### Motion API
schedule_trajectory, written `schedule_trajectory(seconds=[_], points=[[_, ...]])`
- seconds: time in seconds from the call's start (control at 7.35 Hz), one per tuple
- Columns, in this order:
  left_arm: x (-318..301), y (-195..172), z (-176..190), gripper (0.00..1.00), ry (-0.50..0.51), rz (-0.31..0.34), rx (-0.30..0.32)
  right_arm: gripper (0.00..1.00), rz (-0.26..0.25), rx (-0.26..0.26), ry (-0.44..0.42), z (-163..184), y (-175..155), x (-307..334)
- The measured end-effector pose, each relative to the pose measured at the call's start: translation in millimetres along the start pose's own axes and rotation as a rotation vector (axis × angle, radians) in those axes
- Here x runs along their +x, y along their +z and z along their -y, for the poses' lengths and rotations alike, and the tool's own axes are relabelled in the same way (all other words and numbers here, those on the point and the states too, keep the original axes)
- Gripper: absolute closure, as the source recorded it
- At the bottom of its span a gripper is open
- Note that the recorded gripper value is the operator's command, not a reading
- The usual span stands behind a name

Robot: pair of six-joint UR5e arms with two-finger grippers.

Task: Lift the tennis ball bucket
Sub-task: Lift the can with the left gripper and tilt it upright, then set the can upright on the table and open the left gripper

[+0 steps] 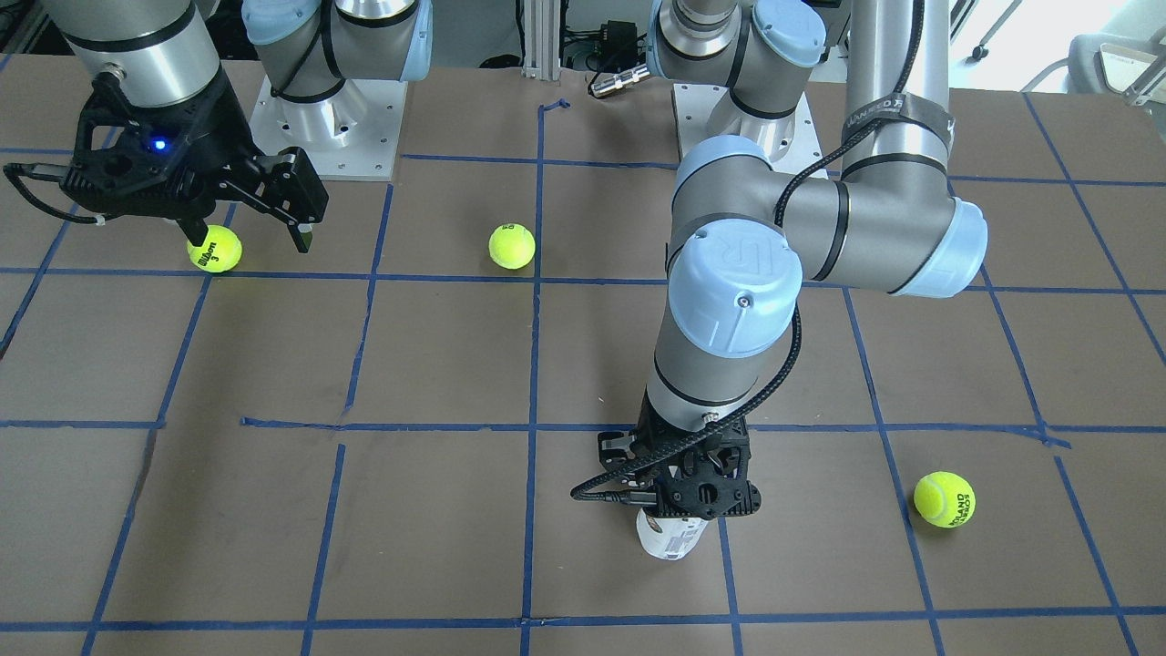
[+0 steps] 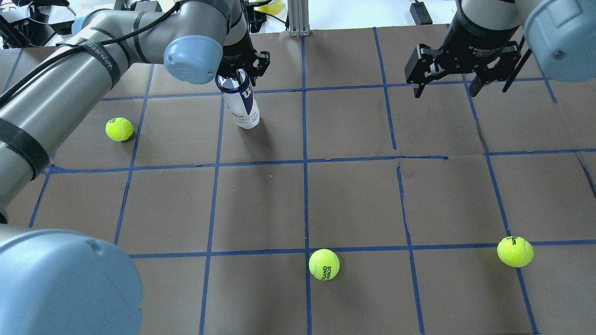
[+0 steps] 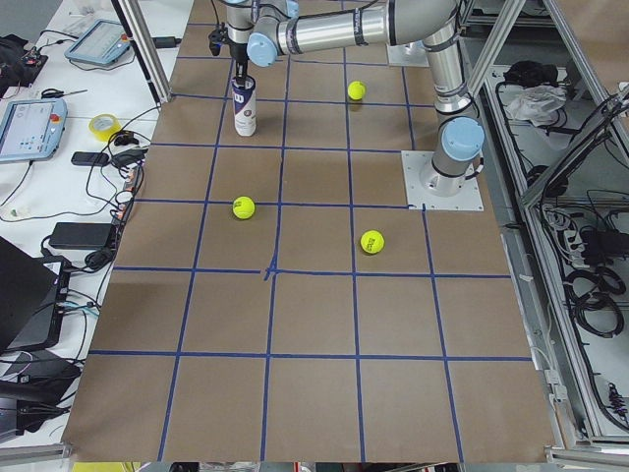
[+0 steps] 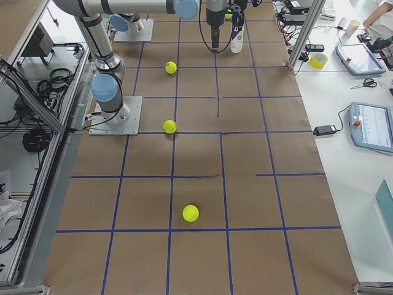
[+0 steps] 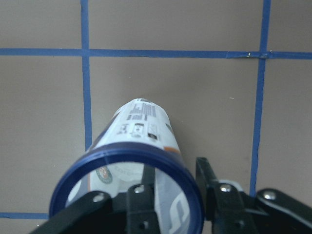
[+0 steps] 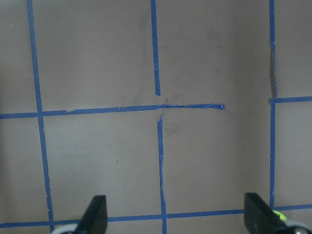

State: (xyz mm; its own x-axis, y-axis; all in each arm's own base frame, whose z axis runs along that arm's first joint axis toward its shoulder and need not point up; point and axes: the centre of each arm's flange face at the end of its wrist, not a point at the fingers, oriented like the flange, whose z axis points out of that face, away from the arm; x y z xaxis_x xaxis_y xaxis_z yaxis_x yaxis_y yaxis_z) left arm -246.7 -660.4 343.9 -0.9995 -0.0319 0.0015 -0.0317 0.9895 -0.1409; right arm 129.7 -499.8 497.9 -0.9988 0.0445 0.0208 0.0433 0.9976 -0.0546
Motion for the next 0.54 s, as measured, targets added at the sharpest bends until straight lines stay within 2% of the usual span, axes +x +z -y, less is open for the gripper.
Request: schedule_trajectory(seconds=[0.54], points=[[3.2,-43.6,-6.1,0.0,0.002,0.017,-0.021,0.0,0.0,-0.003,0.001,-0.1,0.6,0.0]])
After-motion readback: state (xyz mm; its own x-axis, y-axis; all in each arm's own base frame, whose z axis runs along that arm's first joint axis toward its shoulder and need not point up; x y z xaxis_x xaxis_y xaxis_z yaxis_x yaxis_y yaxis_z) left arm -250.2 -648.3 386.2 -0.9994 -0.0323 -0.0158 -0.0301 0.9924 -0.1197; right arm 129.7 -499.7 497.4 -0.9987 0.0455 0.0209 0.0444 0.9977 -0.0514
